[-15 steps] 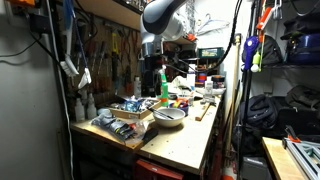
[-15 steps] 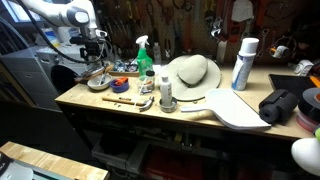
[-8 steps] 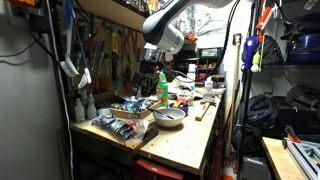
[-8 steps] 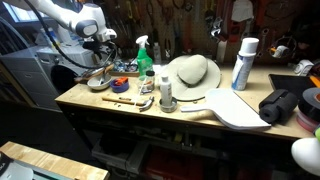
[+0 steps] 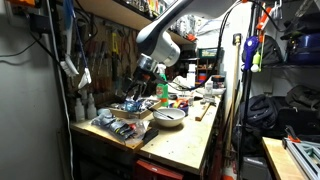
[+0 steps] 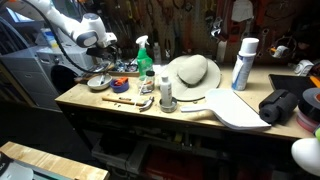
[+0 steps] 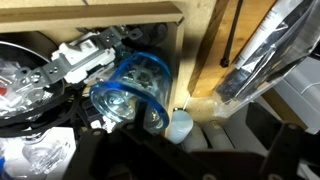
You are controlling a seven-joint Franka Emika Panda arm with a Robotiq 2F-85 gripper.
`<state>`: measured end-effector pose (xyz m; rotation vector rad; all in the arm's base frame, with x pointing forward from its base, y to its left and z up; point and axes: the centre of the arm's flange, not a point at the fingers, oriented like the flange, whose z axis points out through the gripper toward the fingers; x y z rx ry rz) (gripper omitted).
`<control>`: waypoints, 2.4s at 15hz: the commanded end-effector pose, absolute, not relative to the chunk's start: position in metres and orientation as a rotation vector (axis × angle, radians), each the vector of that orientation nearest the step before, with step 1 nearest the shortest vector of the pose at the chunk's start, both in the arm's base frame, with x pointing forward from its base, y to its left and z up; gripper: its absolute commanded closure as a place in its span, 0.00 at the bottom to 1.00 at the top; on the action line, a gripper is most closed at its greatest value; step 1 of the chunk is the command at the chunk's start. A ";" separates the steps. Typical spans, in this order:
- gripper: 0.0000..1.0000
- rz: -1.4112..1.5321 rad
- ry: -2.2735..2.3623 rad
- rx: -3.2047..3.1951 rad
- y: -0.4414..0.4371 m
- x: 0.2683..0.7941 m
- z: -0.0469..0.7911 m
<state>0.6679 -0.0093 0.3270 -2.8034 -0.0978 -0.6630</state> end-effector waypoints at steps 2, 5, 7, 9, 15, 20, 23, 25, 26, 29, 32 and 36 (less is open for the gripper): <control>0.01 -0.670 -0.077 -2.794 -0.010 0.670 0.303; 0.13 -0.670 -0.070 -2.786 -0.010 0.670 0.301; 0.16 -0.684 -0.070 -2.779 -0.009 0.671 0.301; 0.08 -0.733 -0.074 -2.772 -0.004 0.673 0.301; 0.18 -0.879 -0.146 -2.845 0.009 0.682 0.298; 0.59 -0.849 -0.202 -2.902 0.008 0.677 0.291; 0.84 -0.850 -0.215 -2.923 0.007 0.677 0.292; 0.99 -0.845 -0.221 -2.940 0.006 0.677 0.291; 1.00 -0.845 -0.223 -2.947 0.005 0.676 0.291; 0.96 -0.859 -0.224 -2.965 0.004 0.676 0.296; 0.96 -0.898 -0.189 -2.918 0.006 0.668 0.329; 0.97 -0.937 -0.194 -2.911 0.011 0.648 0.373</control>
